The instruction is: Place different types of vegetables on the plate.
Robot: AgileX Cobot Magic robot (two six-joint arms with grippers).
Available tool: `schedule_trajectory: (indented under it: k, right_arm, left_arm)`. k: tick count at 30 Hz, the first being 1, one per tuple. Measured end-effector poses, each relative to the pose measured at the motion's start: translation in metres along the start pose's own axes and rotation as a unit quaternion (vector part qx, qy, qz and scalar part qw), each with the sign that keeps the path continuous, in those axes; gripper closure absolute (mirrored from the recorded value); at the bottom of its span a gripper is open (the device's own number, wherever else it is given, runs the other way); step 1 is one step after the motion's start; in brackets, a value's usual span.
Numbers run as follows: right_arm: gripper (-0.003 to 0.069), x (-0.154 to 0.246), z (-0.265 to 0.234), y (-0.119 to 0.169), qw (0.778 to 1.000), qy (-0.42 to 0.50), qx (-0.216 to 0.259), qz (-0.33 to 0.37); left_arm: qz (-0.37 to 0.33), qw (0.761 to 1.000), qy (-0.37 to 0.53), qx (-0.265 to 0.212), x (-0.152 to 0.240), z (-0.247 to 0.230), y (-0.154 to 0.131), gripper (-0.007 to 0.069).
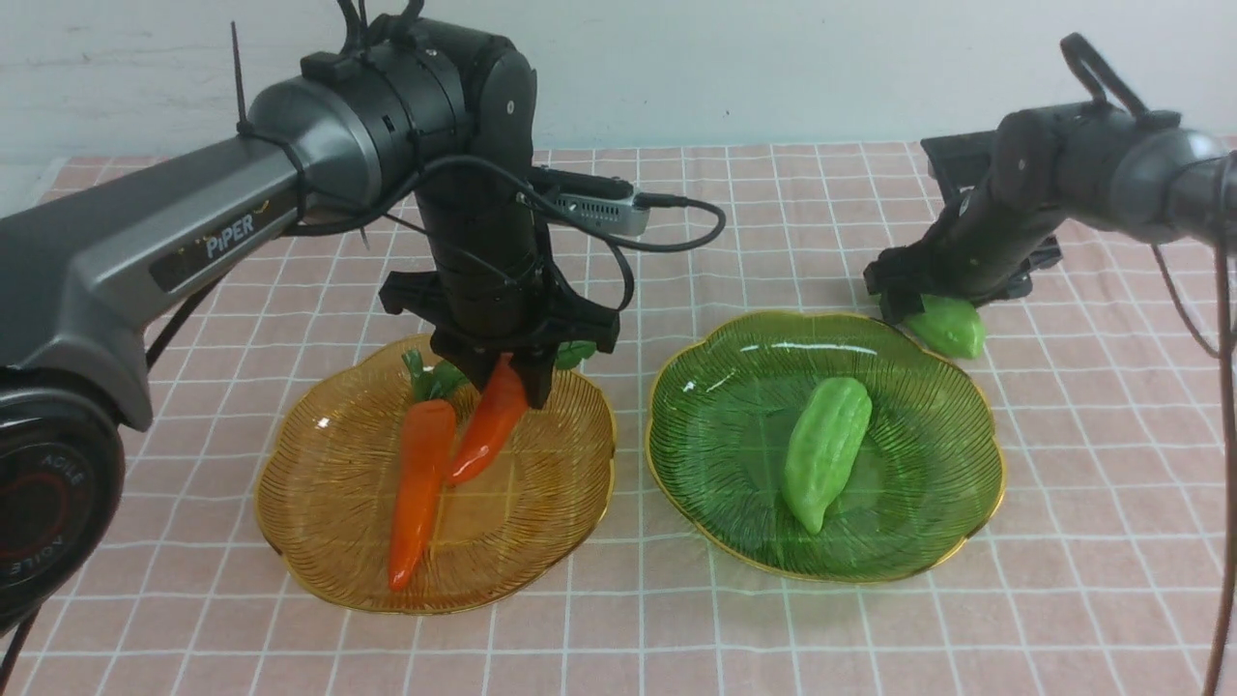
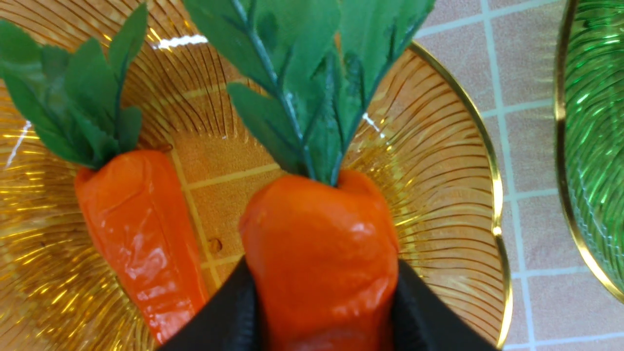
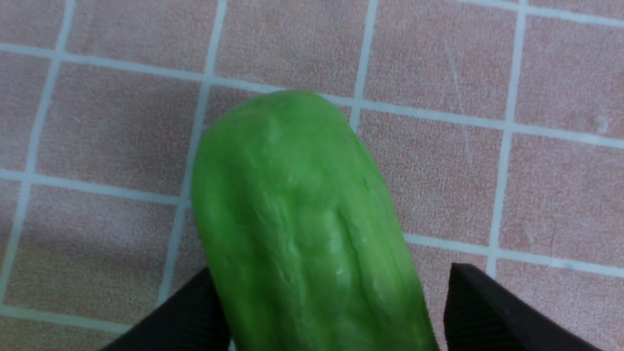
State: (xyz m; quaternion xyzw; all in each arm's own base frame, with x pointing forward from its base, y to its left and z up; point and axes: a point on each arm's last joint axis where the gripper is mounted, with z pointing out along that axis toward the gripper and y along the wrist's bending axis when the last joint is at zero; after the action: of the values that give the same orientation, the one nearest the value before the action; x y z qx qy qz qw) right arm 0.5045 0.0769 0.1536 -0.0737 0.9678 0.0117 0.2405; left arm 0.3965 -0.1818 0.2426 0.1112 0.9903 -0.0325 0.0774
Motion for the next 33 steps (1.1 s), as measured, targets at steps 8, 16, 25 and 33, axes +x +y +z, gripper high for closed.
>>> schedule_trajectory:
  k: [8,16,25,33]
  right_arm:
    - [0.0259,-0.006,-0.010,-0.005,1.000,-0.009,0.007,0.013]
    - [0.0259,-0.031,-0.163,-0.008,0.998,-0.059,0.000,0.031]
    - [0.0259,-0.007,-0.204,0.006,0.997,-0.003,-0.060,0.038]
    - [0.0259,0.041,-0.151,0.015,0.988,0.121,-0.066,0.062]
  left_arm:
    - [0.001,1.000,0.005,-0.001,-0.001,0.005,0.000,0.0226]
    - [0.012,0.999,-0.003,-0.030,-0.002,0.004,0.005,0.0084]
    - [0.024,0.996,-0.084,-0.010,0.018,-0.078,0.007,0.0601]
    - [0.029,0.986,-0.163,0.022,0.090,-0.165,0.018,0.0629]
